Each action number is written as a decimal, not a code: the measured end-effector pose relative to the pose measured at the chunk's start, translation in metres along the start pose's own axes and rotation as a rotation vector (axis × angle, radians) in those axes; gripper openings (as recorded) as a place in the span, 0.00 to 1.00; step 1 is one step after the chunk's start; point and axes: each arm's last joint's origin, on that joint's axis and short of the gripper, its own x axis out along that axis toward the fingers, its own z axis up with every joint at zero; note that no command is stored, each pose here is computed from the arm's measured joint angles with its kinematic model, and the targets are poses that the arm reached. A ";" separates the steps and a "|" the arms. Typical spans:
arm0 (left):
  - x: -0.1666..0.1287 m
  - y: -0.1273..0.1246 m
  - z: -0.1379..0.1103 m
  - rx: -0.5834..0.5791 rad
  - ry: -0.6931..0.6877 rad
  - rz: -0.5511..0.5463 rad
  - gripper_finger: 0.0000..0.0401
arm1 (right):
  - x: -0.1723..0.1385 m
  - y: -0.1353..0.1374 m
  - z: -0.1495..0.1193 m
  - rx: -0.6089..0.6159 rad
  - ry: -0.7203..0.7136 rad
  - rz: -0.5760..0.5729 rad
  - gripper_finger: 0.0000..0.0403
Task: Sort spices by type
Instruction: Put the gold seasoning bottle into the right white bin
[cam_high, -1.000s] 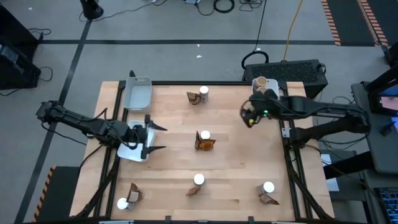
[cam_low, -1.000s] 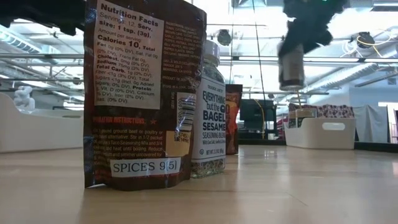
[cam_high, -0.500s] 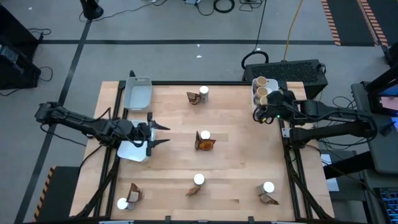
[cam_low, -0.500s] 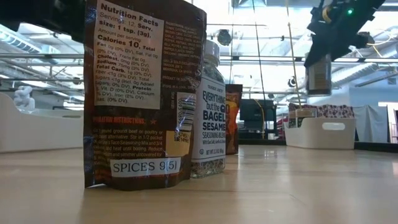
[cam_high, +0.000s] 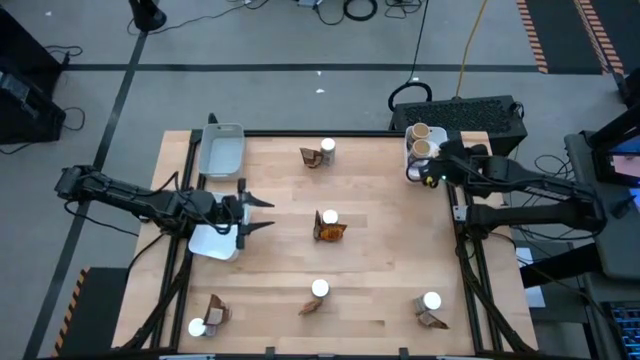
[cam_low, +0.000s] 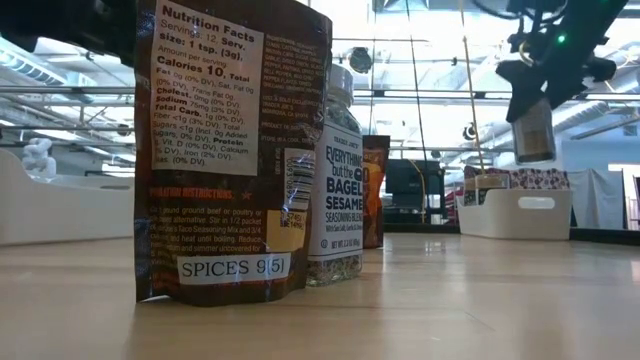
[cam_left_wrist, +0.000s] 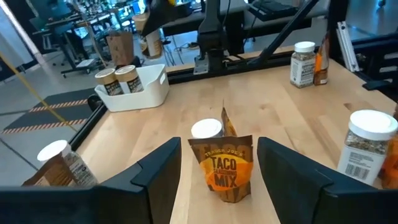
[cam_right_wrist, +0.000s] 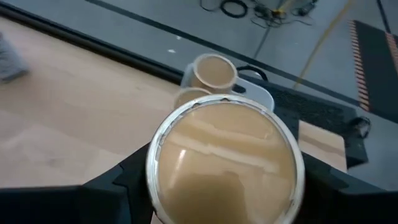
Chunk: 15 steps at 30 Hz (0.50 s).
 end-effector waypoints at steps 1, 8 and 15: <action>0.000 0.000 0.000 0.003 0.000 -0.003 0.53 | 0.004 0.000 -0.002 0.008 0.006 -0.012 0.60; 0.000 0.000 0.000 0.004 0.000 -0.004 0.53 | 0.030 0.002 -0.017 0.040 0.007 -0.069 0.61; 0.000 0.000 0.000 0.004 0.001 -0.006 0.53 | 0.050 0.001 -0.022 0.074 -0.024 -0.113 0.61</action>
